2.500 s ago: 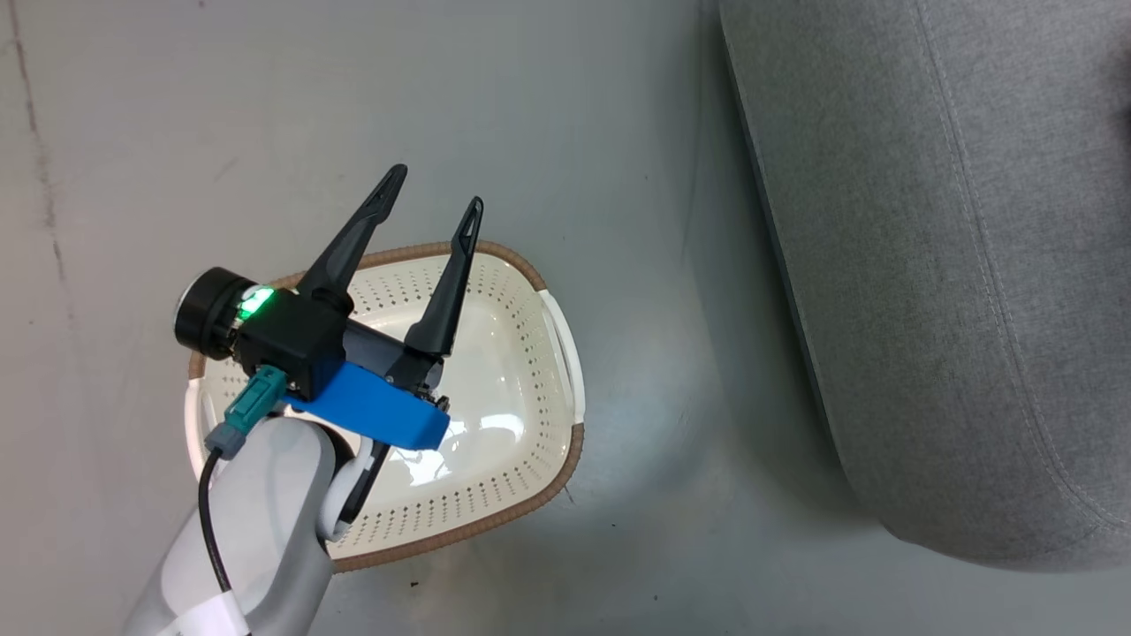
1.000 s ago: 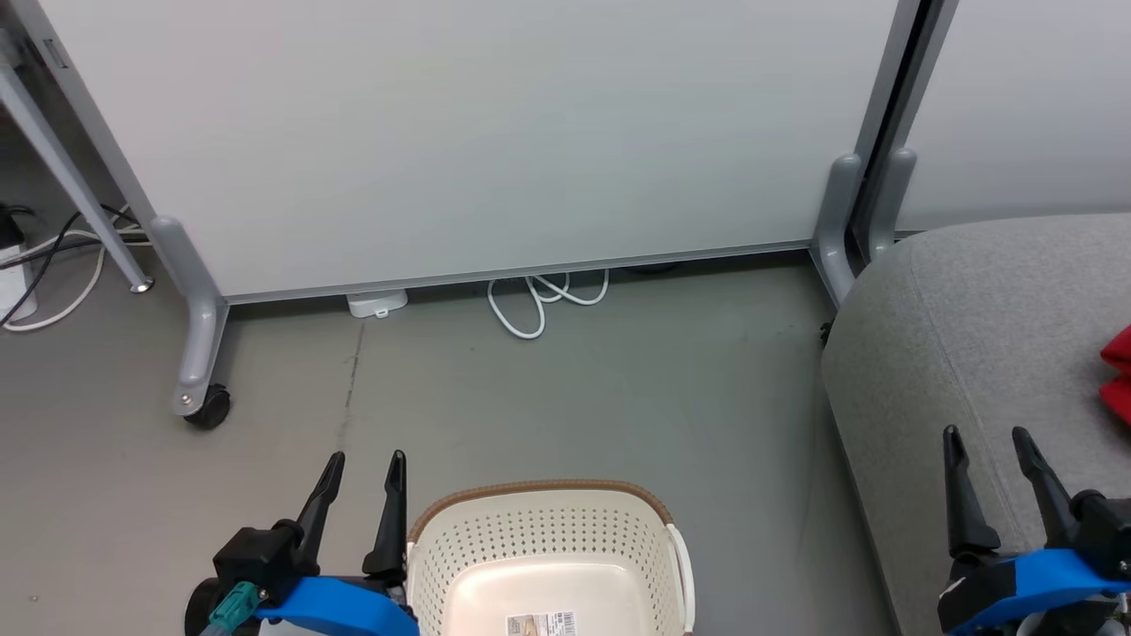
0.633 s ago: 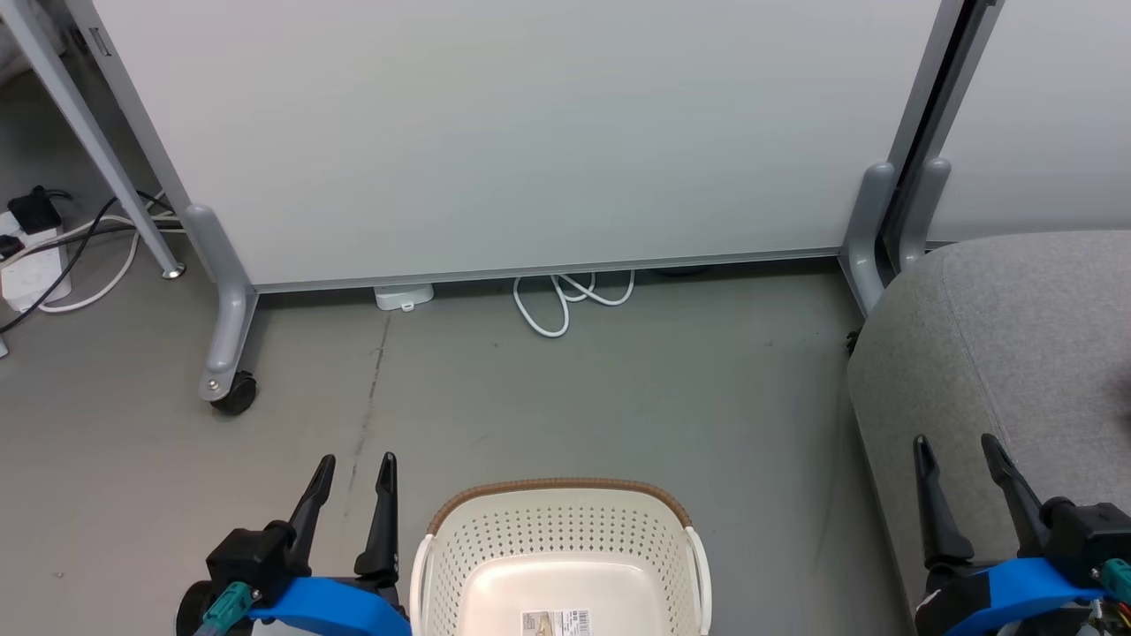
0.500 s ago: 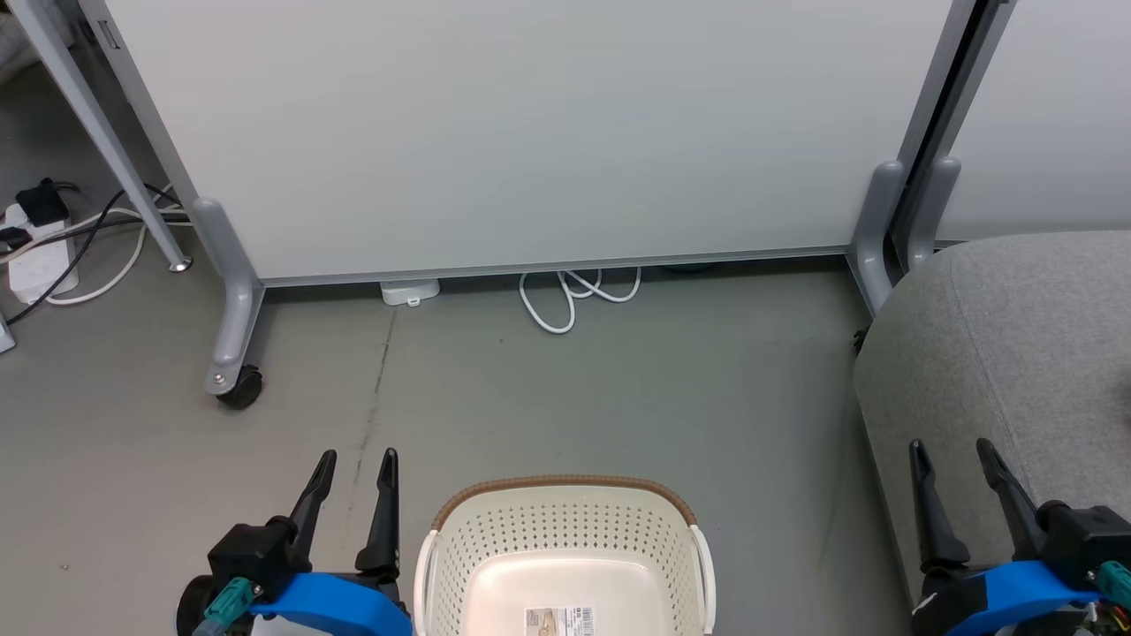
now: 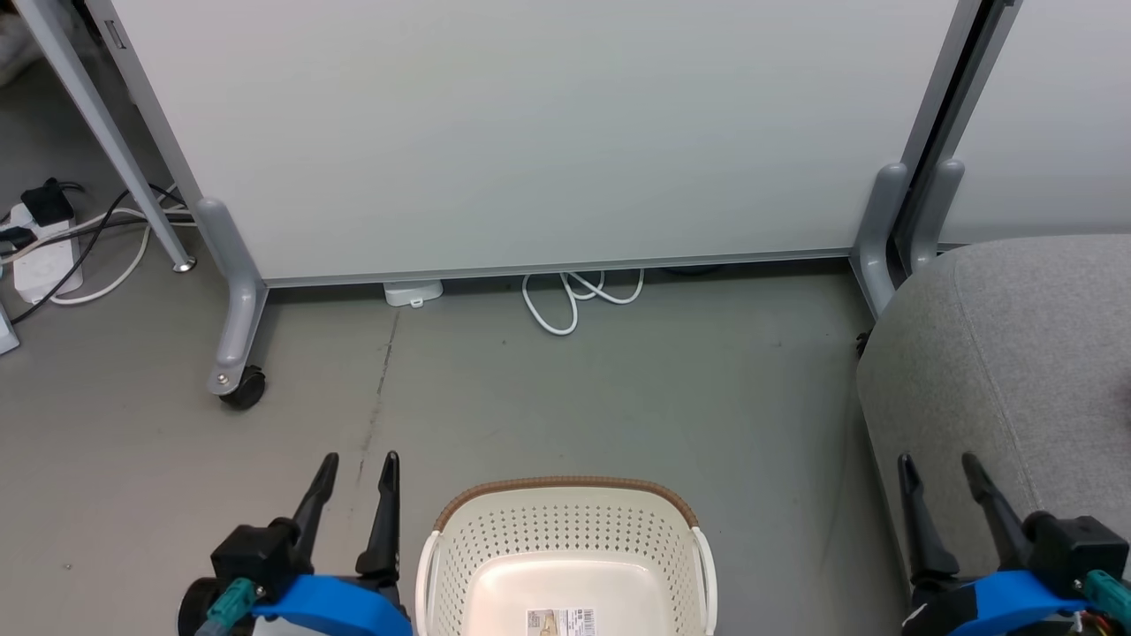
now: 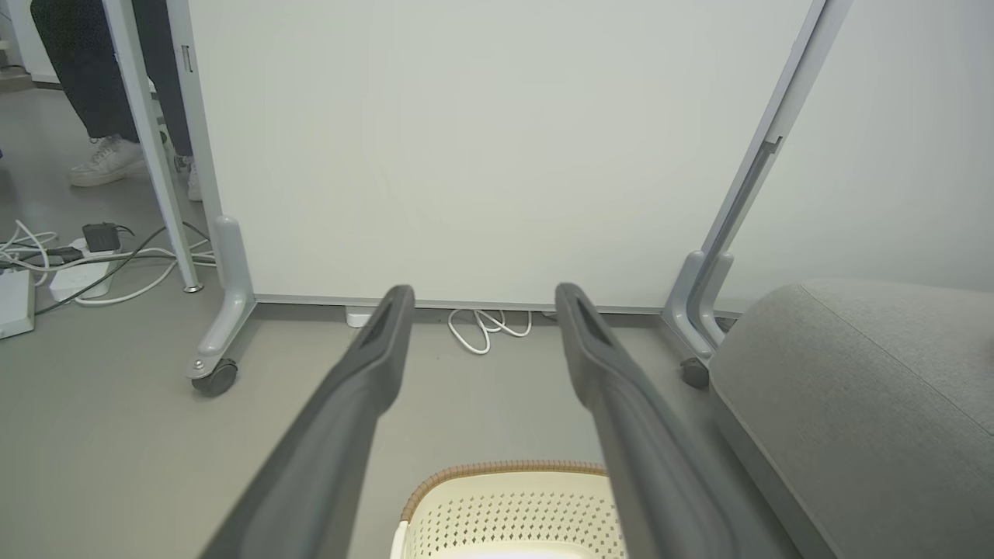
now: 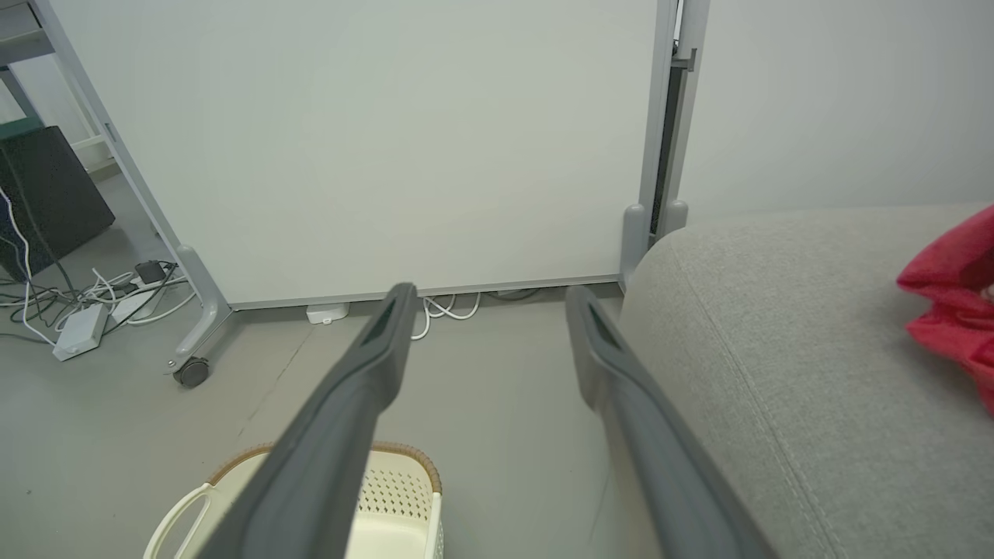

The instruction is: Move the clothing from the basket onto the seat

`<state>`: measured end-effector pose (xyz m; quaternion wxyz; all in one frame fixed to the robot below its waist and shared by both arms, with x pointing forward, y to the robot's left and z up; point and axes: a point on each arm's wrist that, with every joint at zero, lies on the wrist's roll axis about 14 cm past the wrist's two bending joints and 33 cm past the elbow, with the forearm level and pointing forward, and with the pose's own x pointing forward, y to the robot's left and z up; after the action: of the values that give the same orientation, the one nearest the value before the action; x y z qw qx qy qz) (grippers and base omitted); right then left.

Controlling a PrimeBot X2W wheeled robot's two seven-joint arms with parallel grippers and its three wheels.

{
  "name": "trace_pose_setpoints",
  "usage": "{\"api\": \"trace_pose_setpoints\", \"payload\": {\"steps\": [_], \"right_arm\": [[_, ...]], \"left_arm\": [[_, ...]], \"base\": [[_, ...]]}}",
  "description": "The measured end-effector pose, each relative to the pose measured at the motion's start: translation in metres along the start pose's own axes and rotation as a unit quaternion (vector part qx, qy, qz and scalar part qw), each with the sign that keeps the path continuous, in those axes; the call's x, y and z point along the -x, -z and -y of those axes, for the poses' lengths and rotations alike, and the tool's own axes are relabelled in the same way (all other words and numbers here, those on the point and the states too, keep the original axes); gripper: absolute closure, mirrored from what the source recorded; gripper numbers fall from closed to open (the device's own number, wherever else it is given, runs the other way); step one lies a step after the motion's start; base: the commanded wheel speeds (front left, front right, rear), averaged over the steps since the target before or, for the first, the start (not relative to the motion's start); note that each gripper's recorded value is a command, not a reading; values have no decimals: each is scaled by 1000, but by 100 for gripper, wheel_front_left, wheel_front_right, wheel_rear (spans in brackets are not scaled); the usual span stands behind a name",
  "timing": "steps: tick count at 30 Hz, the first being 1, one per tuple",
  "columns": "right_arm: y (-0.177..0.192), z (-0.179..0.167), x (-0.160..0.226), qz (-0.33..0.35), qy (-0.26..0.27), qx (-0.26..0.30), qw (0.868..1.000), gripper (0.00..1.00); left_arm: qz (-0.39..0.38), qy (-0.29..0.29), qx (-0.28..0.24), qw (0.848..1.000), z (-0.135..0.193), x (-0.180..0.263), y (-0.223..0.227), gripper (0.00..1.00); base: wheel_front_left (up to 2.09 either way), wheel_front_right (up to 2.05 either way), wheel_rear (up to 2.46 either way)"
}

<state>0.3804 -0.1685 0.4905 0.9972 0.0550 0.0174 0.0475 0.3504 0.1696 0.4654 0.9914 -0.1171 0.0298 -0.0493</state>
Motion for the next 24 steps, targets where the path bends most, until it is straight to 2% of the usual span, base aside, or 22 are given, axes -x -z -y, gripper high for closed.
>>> {"api": "trace_pose_setpoints", "payload": {"steps": [1, 11, 24], "right_arm": [[2, 0, 0, -3, 0, 0, 1000, 100], [38, 1, 11, -59, 9, -13, 998, 100], [40, 8, 13, -61, 35, -132, 989, 100]], "left_arm": [[-3, 0, 1, 1000, 0, 1, 2, 100], [-86, -21, 20, 996, -4, 32, 57, 100], [-78, -60, 125, 987, -14, 28, 50, 100]], "base": [[0, 0, 0], [0, 0, 0], [0, 0, 0]]}}
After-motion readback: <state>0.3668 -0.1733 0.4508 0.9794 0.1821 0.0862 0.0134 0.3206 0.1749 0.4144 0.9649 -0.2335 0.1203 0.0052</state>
